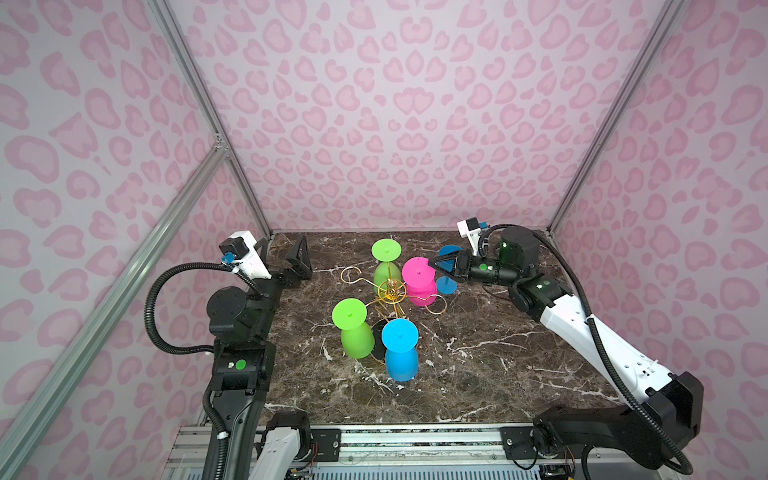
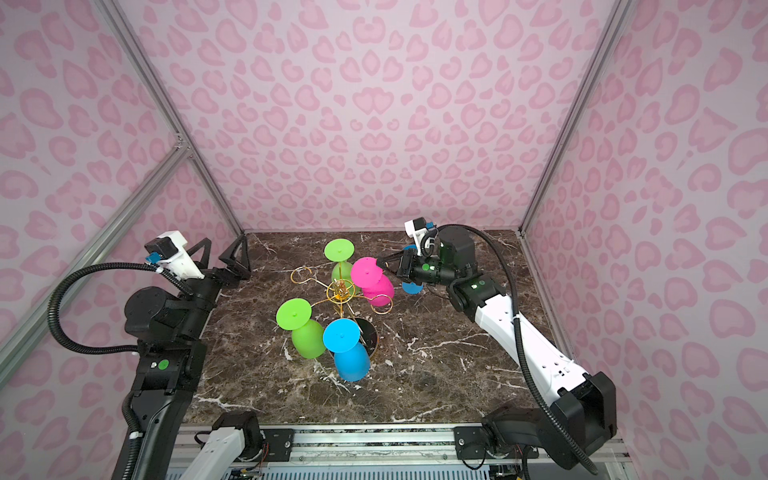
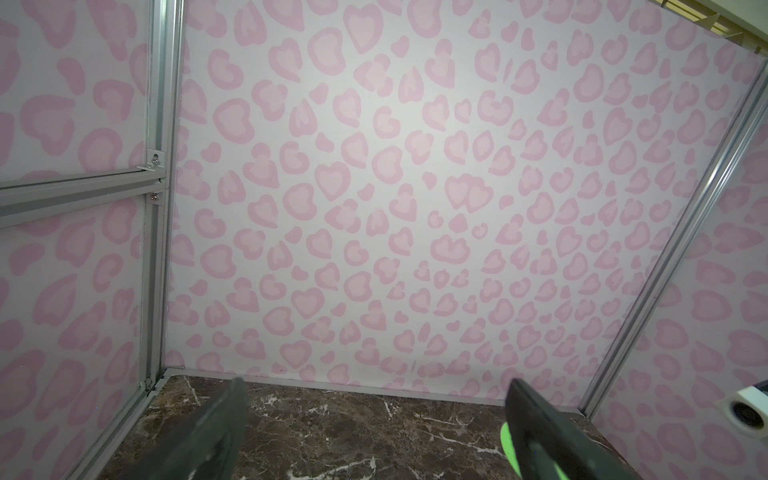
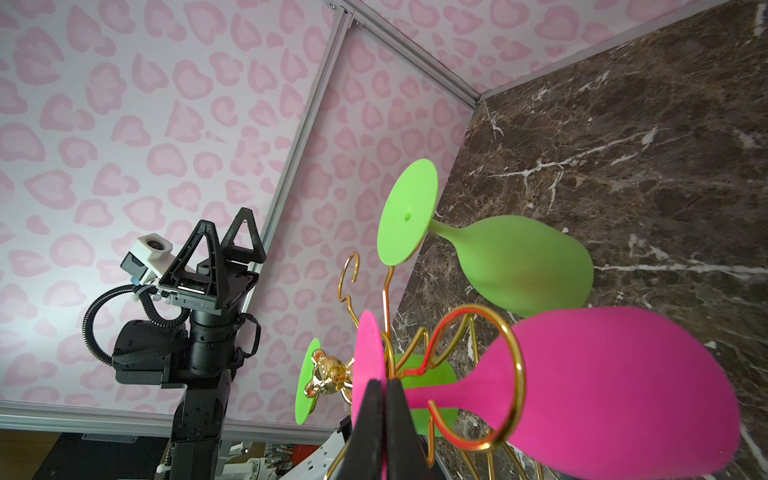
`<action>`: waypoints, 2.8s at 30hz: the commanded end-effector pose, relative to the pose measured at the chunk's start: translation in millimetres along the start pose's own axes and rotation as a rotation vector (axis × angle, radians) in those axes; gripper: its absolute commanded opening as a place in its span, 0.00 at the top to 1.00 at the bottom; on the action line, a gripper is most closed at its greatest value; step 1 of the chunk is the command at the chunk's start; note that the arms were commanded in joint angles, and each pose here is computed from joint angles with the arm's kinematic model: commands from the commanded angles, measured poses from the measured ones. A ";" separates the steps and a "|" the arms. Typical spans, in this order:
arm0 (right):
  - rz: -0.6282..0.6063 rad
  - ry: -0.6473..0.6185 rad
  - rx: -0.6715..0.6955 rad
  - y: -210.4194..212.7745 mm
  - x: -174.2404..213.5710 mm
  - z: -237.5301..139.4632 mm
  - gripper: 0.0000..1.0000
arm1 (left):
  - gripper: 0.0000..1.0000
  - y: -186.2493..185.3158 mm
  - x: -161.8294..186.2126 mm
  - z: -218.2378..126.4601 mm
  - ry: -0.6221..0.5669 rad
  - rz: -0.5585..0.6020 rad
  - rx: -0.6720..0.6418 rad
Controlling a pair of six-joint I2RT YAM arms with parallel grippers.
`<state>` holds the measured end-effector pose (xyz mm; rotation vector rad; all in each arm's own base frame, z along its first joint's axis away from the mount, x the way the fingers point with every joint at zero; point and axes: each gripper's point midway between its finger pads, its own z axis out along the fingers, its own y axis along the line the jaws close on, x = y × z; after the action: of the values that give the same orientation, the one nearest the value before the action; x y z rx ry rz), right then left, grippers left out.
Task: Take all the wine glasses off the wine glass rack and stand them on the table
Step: 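Lift the magenta glass by its foot up off the rack hook, then raise the magenta glass above the rack while the left gripper reaches toward it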
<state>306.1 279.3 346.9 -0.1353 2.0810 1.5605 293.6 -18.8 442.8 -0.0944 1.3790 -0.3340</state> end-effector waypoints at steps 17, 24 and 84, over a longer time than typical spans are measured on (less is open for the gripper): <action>-0.053 -0.200 0.129 -10.6 -20.8 -72.1 1.00 | 0.03 -7.9 -9.8 2.0 -0.018 -0.044 0.038; -0.190 -0.331 0.170 21.0 -53.6 -116.2 1.00 | 0.01 -31.8 -15.2 6.4 0.029 -0.169 0.162; -0.723 -0.238 -0.207 196.7 -80.3 -11.1 1.00 | 0.96 -256.3 -24.8 25.6 0.541 -0.399 1.237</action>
<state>292.5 314.8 553.5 -0.6719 1.4581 1.2605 279.3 -259.5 521.9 0.7441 1.5233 -1.5887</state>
